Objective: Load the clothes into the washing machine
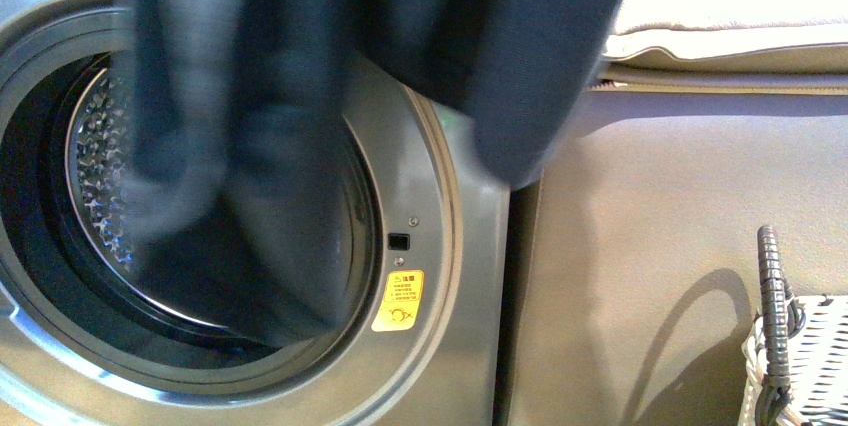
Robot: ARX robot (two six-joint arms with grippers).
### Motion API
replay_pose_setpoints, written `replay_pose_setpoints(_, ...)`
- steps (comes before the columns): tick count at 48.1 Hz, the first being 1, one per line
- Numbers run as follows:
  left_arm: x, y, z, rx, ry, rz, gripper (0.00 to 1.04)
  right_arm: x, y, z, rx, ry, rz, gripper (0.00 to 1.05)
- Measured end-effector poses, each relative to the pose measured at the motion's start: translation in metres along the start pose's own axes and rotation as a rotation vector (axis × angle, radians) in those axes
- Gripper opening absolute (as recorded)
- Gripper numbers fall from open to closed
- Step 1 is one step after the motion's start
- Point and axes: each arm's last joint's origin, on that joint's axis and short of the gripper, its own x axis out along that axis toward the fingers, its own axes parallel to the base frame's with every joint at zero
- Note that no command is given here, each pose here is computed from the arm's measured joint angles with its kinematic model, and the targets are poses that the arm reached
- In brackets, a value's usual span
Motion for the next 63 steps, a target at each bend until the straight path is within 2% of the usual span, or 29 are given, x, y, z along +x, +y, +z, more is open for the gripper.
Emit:
replay_pose_setpoints(10,0.014,0.013,0.002,0.109,-0.006,0.246,0.98,0.000,0.000,0.000,0.000,0.000,0.001,0.05)
replay_pose_setpoints(19,0.013,0.021,0.008,0.153,-0.062,0.341,0.98,0.000,0.000,0.000,0.000,0.001,0.001,0.05)
replay_pose_setpoints(27,0.006,0.024,0.008,0.188,-0.102,0.381,0.76,0.000,0.000,0.000,-0.002,0.000,0.005,0.05)
replay_pose_setpoints(40,-0.002,0.027,0.004,0.191,-0.084,0.391,0.37,0.000,0.000,0.002,-0.003,-0.007,0.003,0.45)
replay_pose_setpoints(47,-0.007,0.034,-0.002,0.198,-0.058,0.411,0.16,-0.001,0.000,0.003,-0.004,-0.010,0.003,0.71)
replay_pose_setpoints(54,-0.014,0.048,-0.010,0.210,-0.039,0.436,0.12,-0.001,0.000,0.003,-0.004,-0.010,0.003,0.96)
replay_pose_setpoints(56,-0.015,0.052,-0.011,0.214,-0.037,0.443,0.12,-0.001,0.000,0.003,-0.003,-0.010,0.003,0.99)
replay_pose_setpoints(63,-0.018,0.071,-0.018,0.227,-0.032,0.469,0.11,-0.001,0.000,0.003,-0.003,-0.010,0.003,0.97)
